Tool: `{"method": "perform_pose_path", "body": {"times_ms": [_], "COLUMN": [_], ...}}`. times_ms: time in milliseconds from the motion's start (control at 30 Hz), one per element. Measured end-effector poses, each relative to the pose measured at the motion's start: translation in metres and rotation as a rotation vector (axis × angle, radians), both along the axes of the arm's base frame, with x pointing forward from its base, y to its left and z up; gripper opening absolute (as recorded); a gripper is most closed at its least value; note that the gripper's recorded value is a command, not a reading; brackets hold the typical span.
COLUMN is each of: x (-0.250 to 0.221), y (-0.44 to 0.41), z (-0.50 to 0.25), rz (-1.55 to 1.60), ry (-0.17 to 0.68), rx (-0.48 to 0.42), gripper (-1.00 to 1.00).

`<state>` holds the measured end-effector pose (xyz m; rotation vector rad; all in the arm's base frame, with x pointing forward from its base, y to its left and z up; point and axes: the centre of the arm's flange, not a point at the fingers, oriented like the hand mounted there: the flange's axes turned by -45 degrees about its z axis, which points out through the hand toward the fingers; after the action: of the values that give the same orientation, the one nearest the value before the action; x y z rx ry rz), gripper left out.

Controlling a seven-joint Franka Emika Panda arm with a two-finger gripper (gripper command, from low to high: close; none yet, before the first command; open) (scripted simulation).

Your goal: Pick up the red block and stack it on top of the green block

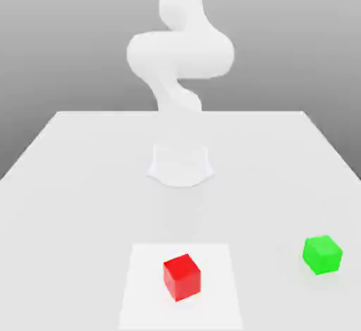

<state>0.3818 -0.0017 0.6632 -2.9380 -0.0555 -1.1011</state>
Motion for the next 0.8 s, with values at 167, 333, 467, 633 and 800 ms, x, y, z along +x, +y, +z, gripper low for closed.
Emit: {"method": "perform_pose_path", "body": {"times_ms": [167,333,467,633,800], "x": [0.053,0.078,0.077,0.054,0.037], "y": [0.001,0.004,0.006,0.006,0.004], "z": [-0.107,-0.217,-0.304,-0.406,-0.479], "rz": [0.095,0.190,0.268,0.368,0.416], "ry": [0.169,0.331,0.460,0.620,0.698], "rx": [-0.042,-0.082,-0.114,-0.154,-0.174], "gripper": [0.00,0.00,0.00,0.00,0.00]}}
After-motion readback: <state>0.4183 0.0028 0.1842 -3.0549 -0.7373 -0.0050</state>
